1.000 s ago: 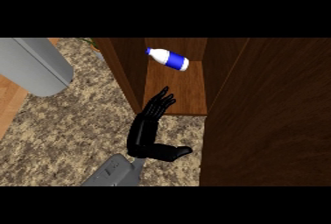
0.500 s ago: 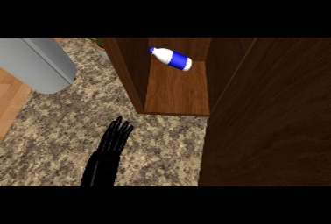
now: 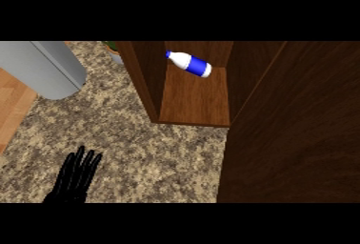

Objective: Pick up the bottled water, place it into the cabinet and close the cabinet

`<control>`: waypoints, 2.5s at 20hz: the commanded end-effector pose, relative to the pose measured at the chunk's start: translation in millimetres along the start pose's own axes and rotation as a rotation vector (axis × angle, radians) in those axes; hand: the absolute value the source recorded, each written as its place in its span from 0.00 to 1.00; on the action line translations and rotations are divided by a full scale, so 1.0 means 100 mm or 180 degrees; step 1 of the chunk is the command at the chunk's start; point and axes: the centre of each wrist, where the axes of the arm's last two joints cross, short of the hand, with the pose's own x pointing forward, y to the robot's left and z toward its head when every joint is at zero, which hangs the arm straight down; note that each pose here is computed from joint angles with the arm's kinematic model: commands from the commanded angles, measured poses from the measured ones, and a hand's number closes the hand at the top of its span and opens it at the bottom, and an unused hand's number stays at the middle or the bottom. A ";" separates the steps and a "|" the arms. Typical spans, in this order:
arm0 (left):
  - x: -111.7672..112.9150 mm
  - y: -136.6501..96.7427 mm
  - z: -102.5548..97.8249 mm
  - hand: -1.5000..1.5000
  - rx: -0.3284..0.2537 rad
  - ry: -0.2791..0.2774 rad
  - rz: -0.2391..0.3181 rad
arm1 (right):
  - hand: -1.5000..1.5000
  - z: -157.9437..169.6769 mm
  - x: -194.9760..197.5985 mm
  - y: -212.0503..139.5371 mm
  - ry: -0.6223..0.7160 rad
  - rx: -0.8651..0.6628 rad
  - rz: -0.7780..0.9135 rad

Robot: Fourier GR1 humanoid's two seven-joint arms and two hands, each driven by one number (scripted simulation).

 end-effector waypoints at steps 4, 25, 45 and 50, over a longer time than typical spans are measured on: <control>0.41 0.32 0.22 0.00 -0.0123 -0.0066 -0.0043 | 1.00 -0.28 0.39 0.08 -0.0099 0.0385 0.0140; 0.77 0.73 0.24 0.00 -0.0407 -0.0023 -0.0038 | 1.00 -0.87 0.00 -0.03 0.0045 0.0984 0.0296; 0.97 0.90 0.17 0.00 -0.0462 -0.0034 -0.0093 | 1.00 -1.66 -0.42 -0.22 0.0355 0.0740 -0.0833; 1.03 1.00 0.16 0.00 -0.0299 -0.0106 -0.0092 | 1.00 -2.04 -0.55 -0.64 0.0407 0.0271 -0.0726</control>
